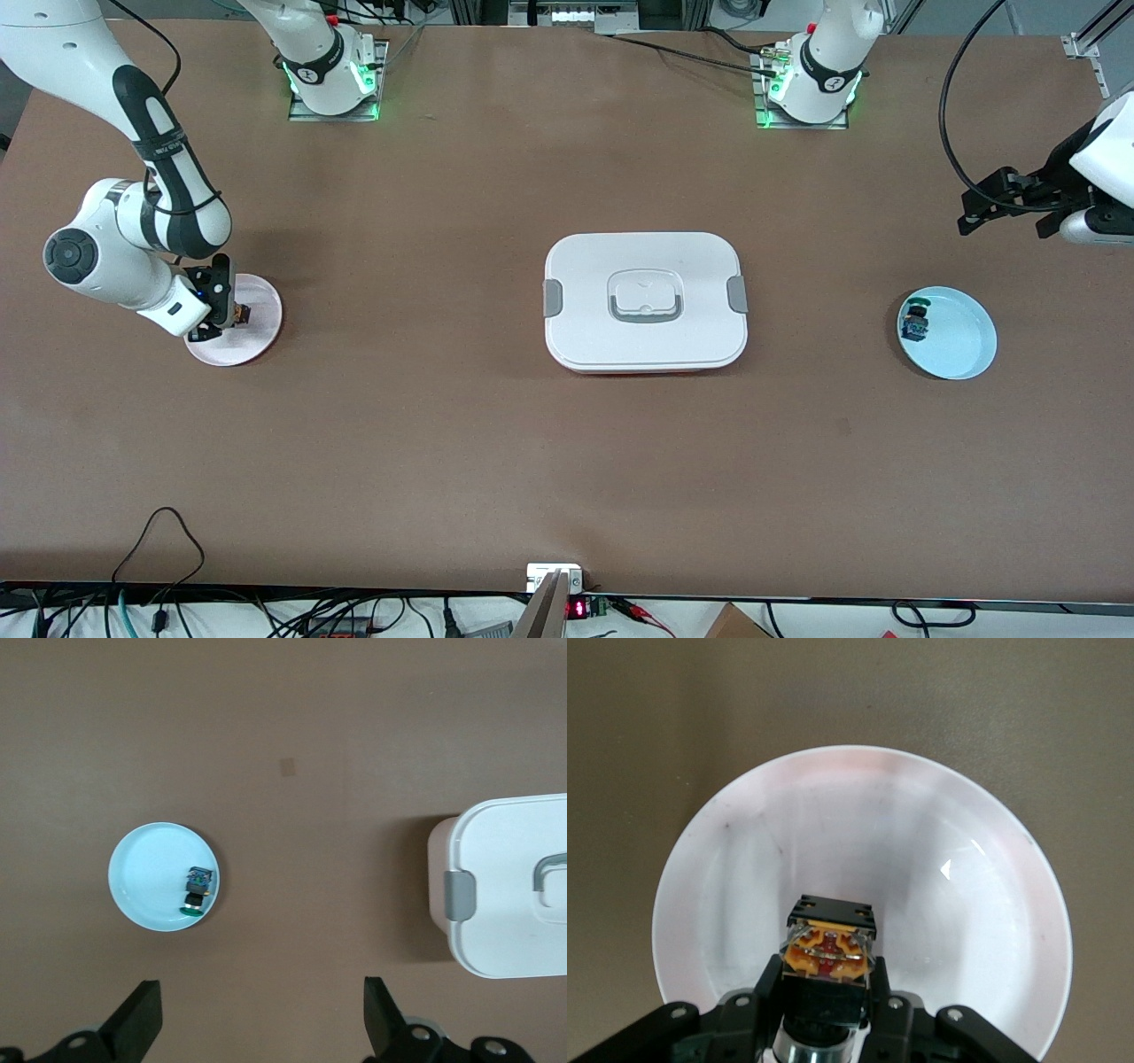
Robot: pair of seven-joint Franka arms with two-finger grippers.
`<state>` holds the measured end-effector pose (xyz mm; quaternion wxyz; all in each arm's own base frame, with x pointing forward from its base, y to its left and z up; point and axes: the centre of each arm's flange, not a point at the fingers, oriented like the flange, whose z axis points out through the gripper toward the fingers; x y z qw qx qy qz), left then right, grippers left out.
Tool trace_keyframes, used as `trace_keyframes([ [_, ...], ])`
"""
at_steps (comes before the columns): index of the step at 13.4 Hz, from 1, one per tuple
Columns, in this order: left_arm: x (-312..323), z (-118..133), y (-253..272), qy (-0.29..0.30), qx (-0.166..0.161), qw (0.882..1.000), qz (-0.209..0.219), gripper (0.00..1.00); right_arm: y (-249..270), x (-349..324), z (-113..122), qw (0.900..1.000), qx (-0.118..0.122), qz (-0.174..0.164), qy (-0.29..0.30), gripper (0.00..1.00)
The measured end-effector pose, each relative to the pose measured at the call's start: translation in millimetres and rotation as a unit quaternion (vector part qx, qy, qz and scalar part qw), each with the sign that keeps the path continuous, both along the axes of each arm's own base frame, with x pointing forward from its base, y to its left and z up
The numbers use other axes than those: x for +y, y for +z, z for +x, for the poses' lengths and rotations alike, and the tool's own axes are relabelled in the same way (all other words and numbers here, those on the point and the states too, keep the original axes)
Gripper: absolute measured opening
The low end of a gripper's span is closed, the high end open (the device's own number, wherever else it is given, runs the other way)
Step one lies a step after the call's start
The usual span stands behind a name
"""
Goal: Transfer orange switch to right arm and place
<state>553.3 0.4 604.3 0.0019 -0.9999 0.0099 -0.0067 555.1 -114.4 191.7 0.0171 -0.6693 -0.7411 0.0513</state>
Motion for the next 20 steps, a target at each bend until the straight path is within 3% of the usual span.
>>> trace_keyframes([
  [3,1,2,-3,0.0,0.003,1.0,0.004,1.0,-2,0,0,1.0,-0.002,-0.002,0.011,0.41],
  [4,1,2,-4,0.0,0.003,1.0,0.004,1.0,-4,0,0,1.0,-0.002,-0.002,0.01,0.45],
  [9,11,2,-3,0.009,0.003,1.0,0.004,1.0,6,-11,4,1.0,-0.017,-0.002,-0.003,0.98],
  [13,22,2,-2,0.018,0.002,1.0,0.004,1.0,55,-14,16,0.998,-0.038,0.025,-0.046,1.0],
  [17,21,2,-3,0.017,0.002,1.0,0.004,1.0,143,-7,46,0.995,-0.068,0.029,-0.063,1.0],
  [20,21,2,-3,0.017,0.002,1.0,0.004,1.0,199,4,53,0.987,-0.062,0.03,-0.143,1.0],
])
